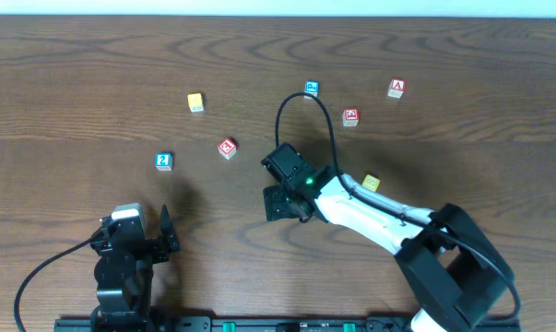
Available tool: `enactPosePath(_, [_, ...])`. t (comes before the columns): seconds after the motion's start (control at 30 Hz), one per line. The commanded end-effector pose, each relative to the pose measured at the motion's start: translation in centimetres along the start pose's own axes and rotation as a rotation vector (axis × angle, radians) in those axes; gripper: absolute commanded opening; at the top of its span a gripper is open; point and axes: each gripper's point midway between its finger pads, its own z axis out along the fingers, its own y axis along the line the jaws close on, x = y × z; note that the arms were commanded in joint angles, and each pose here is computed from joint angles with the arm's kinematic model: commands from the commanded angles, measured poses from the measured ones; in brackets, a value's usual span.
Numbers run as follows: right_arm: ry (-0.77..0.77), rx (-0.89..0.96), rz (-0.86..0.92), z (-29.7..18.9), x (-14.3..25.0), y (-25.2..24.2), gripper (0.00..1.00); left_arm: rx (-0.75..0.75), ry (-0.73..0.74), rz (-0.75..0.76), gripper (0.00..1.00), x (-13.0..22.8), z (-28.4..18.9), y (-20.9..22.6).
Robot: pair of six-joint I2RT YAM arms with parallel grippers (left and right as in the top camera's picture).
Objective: Spell out Ai2
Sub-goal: 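Lift the red I block and carry it toward the upper middle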
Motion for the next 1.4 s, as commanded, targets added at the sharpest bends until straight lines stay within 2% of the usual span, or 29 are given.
enactPosePath(0.0, [-0.014,0.008,0.021,0.2,-0.4,0.3,0.59,-0.020,0.012,0.009,0.95,0.7,0.3,0.3])
enactPosePath(0.1, [-0.016,0.009,0.020,0.2,-0.5,0.3,0.49,-0.020,0.012,0.009,0.95,0.7,0.3,0.3])
enactPosePath(0.23, [-0.026,0.019,0.020,0.2,-0.7,0.2,0.41,-0.020,0.012,0.009,0.95,0.7,0.3,0.3])
enactPosePath(0.57, [-0.039,0.038,0.019,0.2,-0.9,-0.1,0.30,-0.020,0.012,0.009,0.95,0.7,0.3,0.3])
enactPosePath(0.7, [-0.053,0.055,0.017,0.1,-1.1,-0.5,0.30,-0.020,0.012,0.009,0.95,0.7,0.3,0.3])
enactPosePath(0.8, [-0.072,0.077,0.002,-0.2,-1.7,-0.7,0.24,-0.020,0.012,0.009,0.96,0.7,0.3,0.3])
enactPosePath(1.0, [-0.167,0.144,-0.077,-3.1,-6.1,-0.9,0.01,-0.020,0.012,0.009,0.95,0.7,0.3,0.3])
enactPosePath(1.17, [-0.267,0.161,-0.106,-6.9,-10.9,-0.7,0.01,-0.020,0.012,0.009,0.95,0.7,0.3,0.3])
enactPosePath(1.37, [-0.313,0.131,-0.155,-9.5,-13.0,1.0,0.01,-0.020,0.012,0.009,0.95,0.7,0.3,0.3])
